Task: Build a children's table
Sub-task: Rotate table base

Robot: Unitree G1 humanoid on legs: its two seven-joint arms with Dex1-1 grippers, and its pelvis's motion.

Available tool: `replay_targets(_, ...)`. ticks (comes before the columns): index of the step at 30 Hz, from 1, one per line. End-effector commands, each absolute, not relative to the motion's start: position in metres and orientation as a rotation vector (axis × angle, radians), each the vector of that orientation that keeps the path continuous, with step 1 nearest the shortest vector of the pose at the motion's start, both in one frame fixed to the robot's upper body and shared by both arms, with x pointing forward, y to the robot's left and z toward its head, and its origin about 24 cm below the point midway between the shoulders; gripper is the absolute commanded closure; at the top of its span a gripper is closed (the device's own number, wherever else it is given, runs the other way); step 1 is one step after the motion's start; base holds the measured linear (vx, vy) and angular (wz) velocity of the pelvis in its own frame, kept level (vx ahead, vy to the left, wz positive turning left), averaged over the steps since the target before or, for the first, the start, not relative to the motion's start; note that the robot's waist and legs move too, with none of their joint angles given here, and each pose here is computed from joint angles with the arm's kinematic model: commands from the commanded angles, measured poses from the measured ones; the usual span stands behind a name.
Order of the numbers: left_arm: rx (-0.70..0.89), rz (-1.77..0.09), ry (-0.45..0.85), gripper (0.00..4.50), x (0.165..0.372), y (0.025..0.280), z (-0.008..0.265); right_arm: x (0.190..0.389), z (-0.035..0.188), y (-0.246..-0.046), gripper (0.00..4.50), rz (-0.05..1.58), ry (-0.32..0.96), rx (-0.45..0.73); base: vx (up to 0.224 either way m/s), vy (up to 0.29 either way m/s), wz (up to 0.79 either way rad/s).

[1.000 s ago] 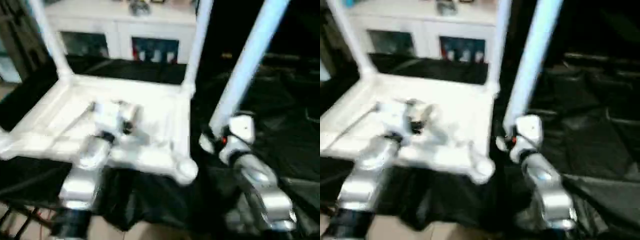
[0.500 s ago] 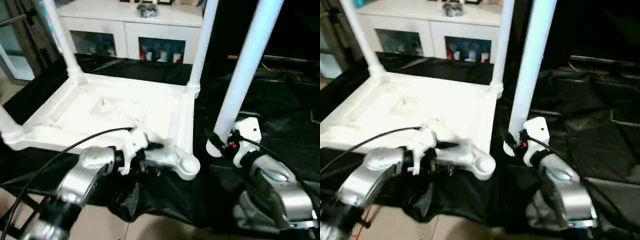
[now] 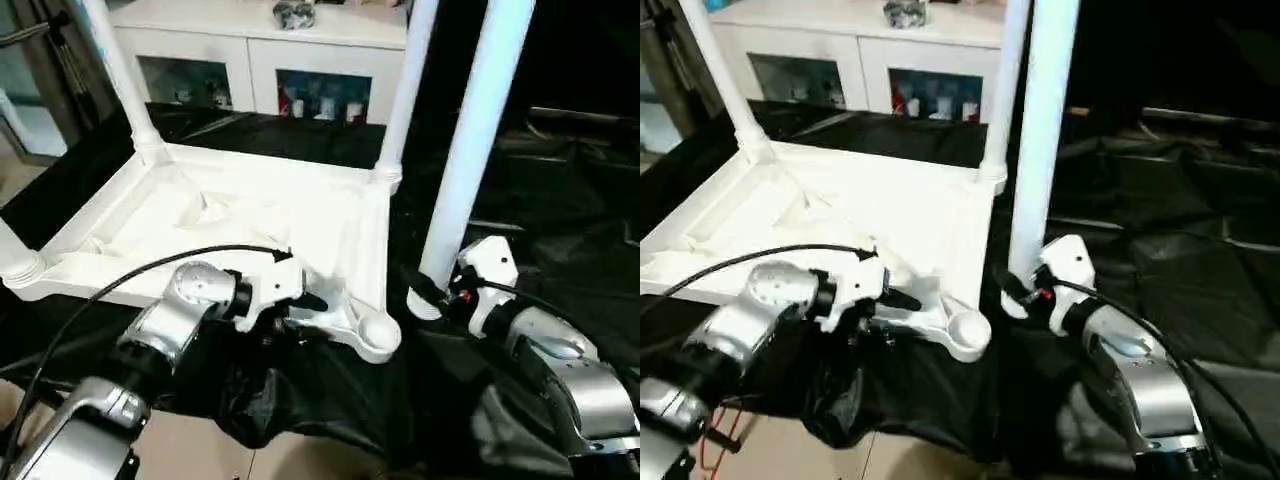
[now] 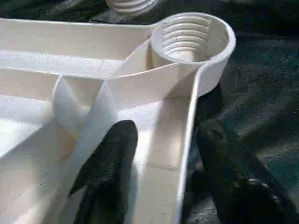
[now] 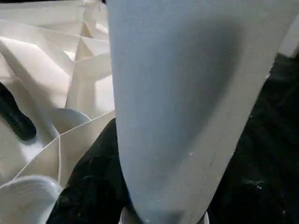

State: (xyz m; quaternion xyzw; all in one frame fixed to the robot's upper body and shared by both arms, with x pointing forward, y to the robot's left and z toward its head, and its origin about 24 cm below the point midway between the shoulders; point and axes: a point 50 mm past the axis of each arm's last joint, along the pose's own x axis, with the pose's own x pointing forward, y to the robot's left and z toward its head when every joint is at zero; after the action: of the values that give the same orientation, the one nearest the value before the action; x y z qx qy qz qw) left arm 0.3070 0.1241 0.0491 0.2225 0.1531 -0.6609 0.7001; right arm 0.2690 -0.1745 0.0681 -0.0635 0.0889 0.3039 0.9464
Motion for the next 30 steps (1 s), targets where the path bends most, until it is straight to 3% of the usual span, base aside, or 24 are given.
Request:
replay_targets(1,0.515,-1.483,0.335,2.49,0.3098,0.1242,0.0516,0.2695,0.0683,-0.1735,2.61,0.629,0.19,-0.115,0.056,-0.003,0.01)
replay_targets(9,0.515,-1.534,0.346,3.2,0.3116,0.1228,0.0513,0.2689,0.0669,-0.1721,2.62,0.617,0.194,-0.089,0.007,0.0,0.0)
replay_targets(13,0.523,-1.548,0.358,3.31,0.3116,0.1239,0.0505,0.2693,0.0675,-0.172,2.62,0.621,0.193,-0.085,0.0,0.0,0.0)
replay_targets(14,0.526,-1.552,0.362,3.6,0.3116,0.1246,0.05,0.2691,0.0676,-0.1716,2.62,0.624,0.192,-0.087,0.0,0.0,0.0)
replay_targets(17,0.534,-1.563,0.377,3.68,0.3115,0.1259,0.049,0.269,0.0677,-0.171,2.62,0.631,0.192,-0.087,0.0,0.0,0.0)
replay_targets(19,0.537,-1.564,0.381,4.05,0.3115,0.1265,0.0484,0.2688,0.0675,-0.1706,2.62,0.633,0.191,-0.087,0.0,0.0,0.0)
replay_targets(30,0.581,-1.589,0.413,4.49,0.3117,0.1284,0.0458,0.2699,0.068,-0.1693,2.62,0.652,0.194,-0.079,0.0,0.0,0.0)
